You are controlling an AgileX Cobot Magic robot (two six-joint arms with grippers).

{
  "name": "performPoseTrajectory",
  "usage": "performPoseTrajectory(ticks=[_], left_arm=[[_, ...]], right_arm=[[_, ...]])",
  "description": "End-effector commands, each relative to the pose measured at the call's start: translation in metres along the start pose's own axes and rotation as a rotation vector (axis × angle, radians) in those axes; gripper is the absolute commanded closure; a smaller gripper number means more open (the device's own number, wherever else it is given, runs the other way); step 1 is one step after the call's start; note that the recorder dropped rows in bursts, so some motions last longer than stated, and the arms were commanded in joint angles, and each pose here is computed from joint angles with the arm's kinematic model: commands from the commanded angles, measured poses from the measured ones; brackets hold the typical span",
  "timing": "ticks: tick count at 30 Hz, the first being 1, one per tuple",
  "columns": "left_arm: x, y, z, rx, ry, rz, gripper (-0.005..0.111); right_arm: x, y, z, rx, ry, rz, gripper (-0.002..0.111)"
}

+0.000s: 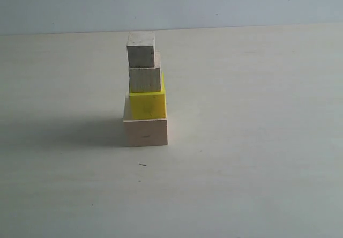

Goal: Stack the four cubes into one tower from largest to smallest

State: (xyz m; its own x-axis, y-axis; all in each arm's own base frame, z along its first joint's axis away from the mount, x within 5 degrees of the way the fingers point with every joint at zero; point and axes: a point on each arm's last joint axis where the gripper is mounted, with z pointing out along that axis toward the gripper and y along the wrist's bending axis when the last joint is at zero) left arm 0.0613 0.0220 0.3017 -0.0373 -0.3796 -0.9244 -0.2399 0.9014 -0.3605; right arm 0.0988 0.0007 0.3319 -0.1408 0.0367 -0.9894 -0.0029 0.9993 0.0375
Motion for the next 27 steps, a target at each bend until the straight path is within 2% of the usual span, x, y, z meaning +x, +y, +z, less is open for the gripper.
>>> performPoseTrajectory(ticks=[1, 3, 7, 13, 17, 20, 27], left_arm=[[0.014, 0.011, -0.014, -0.084, 0.012, -0.186, 0.107], [0.021, 0.013, -0.019, -0.079, 0.009, -0.191, 0.107], [0.034, 0.014, -0.023, -0.046, 0.032, -0.126, 0.107], [0.034, 0.013, -0.025, -0.017, 0.009, -0.073, 0.107], [0.038, 0.014, -0.022, -0.014, 0.013, 0.036, 0.107], [0.049, 0.016, -0.016, 0.002, 0.019, 0.101, 0.107], [0.088, 0.026, -0.004, 0.028, 0.078, 0.157, 0.107]], right_arm=[[0.001, 0.000, -0.001, 0.005, -0.002, -0.002, 0.108], [0.001, 0.000, -0.001, 0.005, -0.002, -0.002, 0.108], [0.001, 0.000, -0.001, 0.005, -0.002, -0.002, 0.108], [0.001, 0.000, -0.001, 0.005, -0.002, -0.002, 0.108], [0.001, 0.000, -0.001, 0.005, -0.002, -0.002, 0.108], [0.001, 0.000, -0.001, 0.005, -0.002, -0.002, 0.108], [0.001, -0.001, -0.001, 0.005, -0.002, 0.007, 0.108]])
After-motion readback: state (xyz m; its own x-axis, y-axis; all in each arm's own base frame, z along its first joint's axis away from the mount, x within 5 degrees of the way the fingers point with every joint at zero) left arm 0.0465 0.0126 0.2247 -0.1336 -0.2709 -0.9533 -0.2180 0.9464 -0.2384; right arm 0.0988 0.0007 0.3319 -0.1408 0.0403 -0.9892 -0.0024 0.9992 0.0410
